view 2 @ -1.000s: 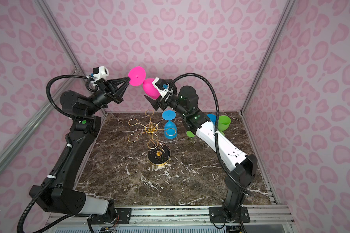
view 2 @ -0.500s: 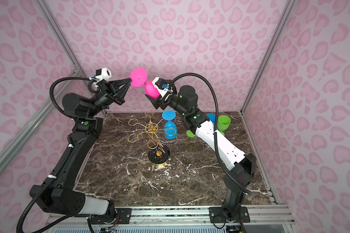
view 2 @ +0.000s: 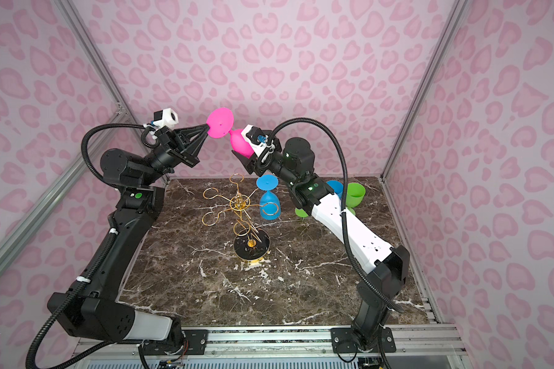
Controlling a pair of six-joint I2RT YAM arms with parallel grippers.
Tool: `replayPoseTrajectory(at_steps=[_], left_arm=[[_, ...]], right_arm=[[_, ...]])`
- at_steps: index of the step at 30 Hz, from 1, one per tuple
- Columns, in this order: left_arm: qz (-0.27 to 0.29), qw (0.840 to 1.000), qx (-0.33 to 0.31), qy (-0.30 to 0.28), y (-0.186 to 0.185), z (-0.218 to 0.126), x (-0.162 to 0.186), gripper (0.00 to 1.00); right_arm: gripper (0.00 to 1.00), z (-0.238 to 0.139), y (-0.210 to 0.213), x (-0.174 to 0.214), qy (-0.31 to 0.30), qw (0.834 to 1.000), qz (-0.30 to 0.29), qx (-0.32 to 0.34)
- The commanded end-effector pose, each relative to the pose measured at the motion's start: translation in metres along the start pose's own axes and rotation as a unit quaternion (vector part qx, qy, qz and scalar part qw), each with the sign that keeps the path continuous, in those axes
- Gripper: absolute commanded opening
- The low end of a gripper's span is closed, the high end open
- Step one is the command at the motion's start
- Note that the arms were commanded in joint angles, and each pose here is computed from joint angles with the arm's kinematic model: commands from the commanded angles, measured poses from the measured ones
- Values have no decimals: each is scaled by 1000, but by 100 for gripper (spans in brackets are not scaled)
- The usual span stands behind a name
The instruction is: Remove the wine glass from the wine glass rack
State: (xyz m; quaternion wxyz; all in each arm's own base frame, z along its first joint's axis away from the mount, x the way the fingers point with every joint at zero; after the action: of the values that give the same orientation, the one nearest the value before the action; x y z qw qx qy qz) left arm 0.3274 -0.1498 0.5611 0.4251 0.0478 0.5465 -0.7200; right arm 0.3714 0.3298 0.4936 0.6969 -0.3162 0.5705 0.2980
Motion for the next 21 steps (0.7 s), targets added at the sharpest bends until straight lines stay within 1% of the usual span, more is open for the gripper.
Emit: replayPoseTrajectory(at_steps=[1,4,7,13,15,17,21], left_arm=[[15,1000,12,-2,-5,0,-1,6],[15,1000,12,-2,-5,1,-2,10],[16,1000,12,-3,-5,2,-3,20],[21,1000,10,-2,-3,4,-5,34],[24,1000,9,-2,-1,5,-6,35],[26,1000,7,-5,2,5,-7,40],[59,998,-5,-1,5,5,-6,42]], right_arm=[[76,-6,0,-10,-11,1000,9,7],[75,-9,1,-13,-7,1000,13,8],[74,-10,0,-13,2,1000,16,12],[70,-10,-3,-14,30,999,39,18],[69,-12,-4,-18,35,998,49,22],[68,-15,-9,-22,44,996,67,30],[66,-24,-14,-21,76,992,88,39]])
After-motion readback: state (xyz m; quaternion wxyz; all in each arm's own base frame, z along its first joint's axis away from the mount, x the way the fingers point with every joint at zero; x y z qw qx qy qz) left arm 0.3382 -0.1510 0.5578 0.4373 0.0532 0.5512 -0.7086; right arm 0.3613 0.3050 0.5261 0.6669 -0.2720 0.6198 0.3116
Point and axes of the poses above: each gripper's point midway between its finger pads, its own z axis out along the fingers, its own y axis along the line the jaws close on, x = y × z, the point moved 4 cm from there along -z, back along the fingers, and after that the axes turned 15 degrees about z, right-handed, at the moved point
